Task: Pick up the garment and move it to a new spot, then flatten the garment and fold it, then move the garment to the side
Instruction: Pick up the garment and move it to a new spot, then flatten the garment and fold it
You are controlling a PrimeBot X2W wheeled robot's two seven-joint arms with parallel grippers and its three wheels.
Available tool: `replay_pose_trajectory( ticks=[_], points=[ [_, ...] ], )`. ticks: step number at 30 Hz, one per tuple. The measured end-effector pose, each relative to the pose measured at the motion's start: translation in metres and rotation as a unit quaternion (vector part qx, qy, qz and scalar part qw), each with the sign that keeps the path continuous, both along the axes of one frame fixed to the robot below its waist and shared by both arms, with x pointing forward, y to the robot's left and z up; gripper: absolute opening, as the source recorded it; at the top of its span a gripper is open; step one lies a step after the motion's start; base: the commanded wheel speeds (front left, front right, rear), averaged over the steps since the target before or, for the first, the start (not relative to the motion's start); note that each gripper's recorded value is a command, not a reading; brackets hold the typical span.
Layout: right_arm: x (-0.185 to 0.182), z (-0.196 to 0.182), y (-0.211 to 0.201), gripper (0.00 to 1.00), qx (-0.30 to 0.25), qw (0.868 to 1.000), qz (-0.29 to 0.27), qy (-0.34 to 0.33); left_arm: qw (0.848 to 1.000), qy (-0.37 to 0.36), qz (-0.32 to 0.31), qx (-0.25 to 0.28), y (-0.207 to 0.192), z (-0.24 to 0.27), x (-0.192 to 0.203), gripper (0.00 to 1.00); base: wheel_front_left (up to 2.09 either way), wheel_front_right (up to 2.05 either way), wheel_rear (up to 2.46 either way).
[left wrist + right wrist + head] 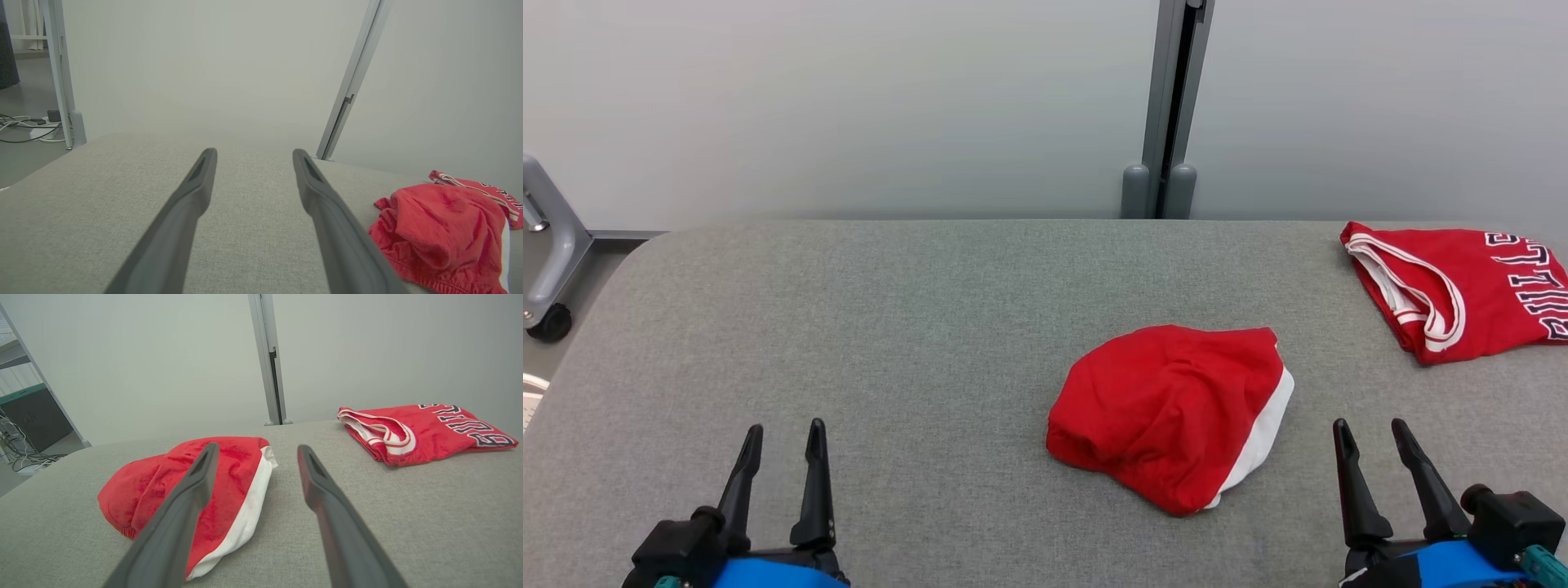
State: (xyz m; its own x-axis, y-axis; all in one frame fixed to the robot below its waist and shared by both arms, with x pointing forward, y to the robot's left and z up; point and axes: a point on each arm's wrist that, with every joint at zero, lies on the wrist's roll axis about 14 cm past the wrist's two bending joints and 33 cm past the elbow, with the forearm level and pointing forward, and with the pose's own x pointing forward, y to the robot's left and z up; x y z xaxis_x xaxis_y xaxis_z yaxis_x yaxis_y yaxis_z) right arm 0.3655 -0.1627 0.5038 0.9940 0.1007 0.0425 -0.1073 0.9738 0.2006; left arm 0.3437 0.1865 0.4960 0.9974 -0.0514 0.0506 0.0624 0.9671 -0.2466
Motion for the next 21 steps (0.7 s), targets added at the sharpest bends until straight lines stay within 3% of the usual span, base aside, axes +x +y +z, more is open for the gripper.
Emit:
replay_pose_trajectory(
  ticks=[8, 21],
  points=[
    [-0.004, -0.008, -0.003, 1.00, -0.003, 1.000, -0.003, 0.015, 0.999, 0.029, 0.005, 0.031, 0.010, -0.018, -0.007, 1.00, 0.00, 0.00, 0.00],
    [-0.006, -0.013, -0.004, 1.00, 0.000, 1.000, -0.005, 0.024, 0.999, 0.038, -0.010, 0.026, -0.002, -0.024, -0.004, 1.00, 0.00, 0.00, 0.00]
  ],
)
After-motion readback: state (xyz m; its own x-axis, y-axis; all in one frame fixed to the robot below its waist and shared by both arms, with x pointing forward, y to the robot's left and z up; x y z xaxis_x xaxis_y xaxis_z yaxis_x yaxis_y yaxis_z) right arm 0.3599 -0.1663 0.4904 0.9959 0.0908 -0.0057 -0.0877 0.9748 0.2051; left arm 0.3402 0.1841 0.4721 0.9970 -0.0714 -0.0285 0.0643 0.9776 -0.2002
